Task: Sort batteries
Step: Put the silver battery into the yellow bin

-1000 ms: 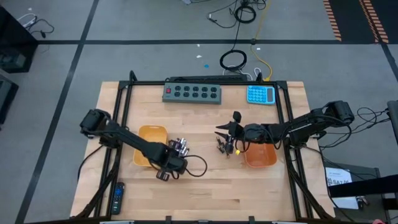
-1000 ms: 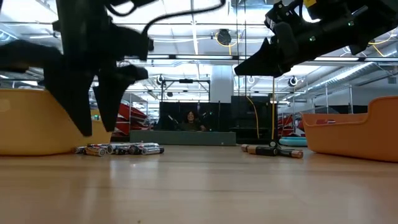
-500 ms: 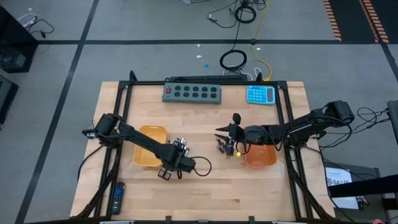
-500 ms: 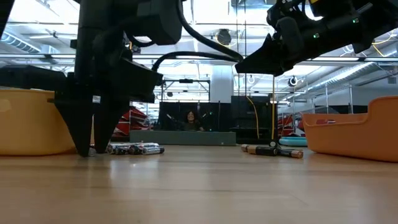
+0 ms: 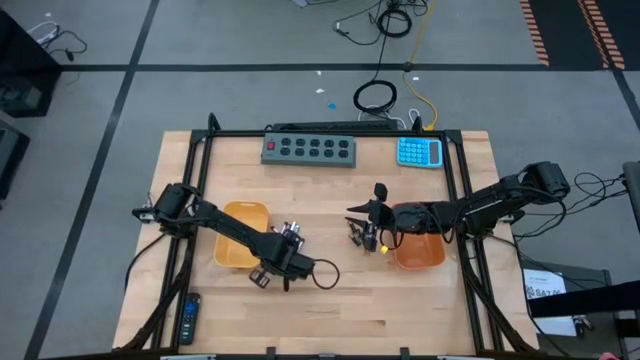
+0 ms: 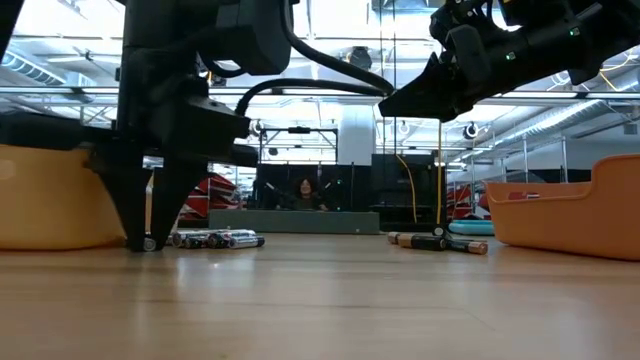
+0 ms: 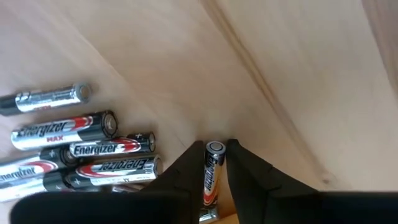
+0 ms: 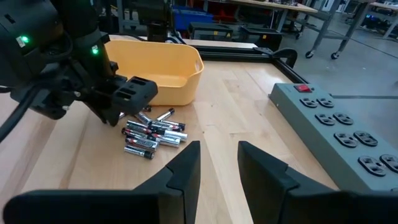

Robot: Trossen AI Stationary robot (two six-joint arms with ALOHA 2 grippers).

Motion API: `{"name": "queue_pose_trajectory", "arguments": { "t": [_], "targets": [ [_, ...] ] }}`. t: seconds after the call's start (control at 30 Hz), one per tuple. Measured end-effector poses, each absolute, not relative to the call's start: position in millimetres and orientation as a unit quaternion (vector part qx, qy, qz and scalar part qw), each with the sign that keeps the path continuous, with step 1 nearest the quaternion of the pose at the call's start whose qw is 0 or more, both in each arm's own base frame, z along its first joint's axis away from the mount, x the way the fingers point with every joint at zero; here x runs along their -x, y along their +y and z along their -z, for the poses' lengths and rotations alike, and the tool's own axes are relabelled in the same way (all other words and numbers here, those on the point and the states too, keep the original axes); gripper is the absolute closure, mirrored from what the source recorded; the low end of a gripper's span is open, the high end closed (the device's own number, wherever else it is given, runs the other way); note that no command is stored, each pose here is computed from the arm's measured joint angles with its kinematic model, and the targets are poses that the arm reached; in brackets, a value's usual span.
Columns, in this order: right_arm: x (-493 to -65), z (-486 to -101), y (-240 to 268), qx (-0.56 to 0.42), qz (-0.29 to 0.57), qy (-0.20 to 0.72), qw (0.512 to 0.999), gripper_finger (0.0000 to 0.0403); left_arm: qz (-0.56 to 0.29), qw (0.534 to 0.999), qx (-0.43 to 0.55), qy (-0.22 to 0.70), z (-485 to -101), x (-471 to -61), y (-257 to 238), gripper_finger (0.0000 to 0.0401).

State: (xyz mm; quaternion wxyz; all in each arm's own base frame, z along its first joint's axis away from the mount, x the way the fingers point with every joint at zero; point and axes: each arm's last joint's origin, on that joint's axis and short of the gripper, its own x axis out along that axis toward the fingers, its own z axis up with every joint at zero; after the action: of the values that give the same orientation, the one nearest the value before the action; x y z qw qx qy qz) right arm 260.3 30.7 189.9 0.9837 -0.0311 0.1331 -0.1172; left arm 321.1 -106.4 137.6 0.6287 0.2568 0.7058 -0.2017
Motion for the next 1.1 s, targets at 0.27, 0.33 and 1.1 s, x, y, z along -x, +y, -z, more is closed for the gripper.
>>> {"name": "queue_pose_trajectory", "arguments": {
  "t": [0.27, 0.33, 1.1],
  "targets": [
    [-260, -188, 31, 0.034, 0.118, 0.144, 0.982, 0.0305, 0.206, 0.618, -0.262, 0.712, -137, -319, -105, 0.0342],
    [-260, -188, 31, 0.034, 0.118, 0.144, 0.982, 0.0305, 0.205, 0.617, -0.261, 0.713, -137, -319, -104, 0.0342],
    [-259, -187, 31, 0.023, 0.12, 0.146, 0.982, 0.0305, 0.177, 0.621, -0.28, 0.711, -172, -332, -111, 0.04]
  ]
}}
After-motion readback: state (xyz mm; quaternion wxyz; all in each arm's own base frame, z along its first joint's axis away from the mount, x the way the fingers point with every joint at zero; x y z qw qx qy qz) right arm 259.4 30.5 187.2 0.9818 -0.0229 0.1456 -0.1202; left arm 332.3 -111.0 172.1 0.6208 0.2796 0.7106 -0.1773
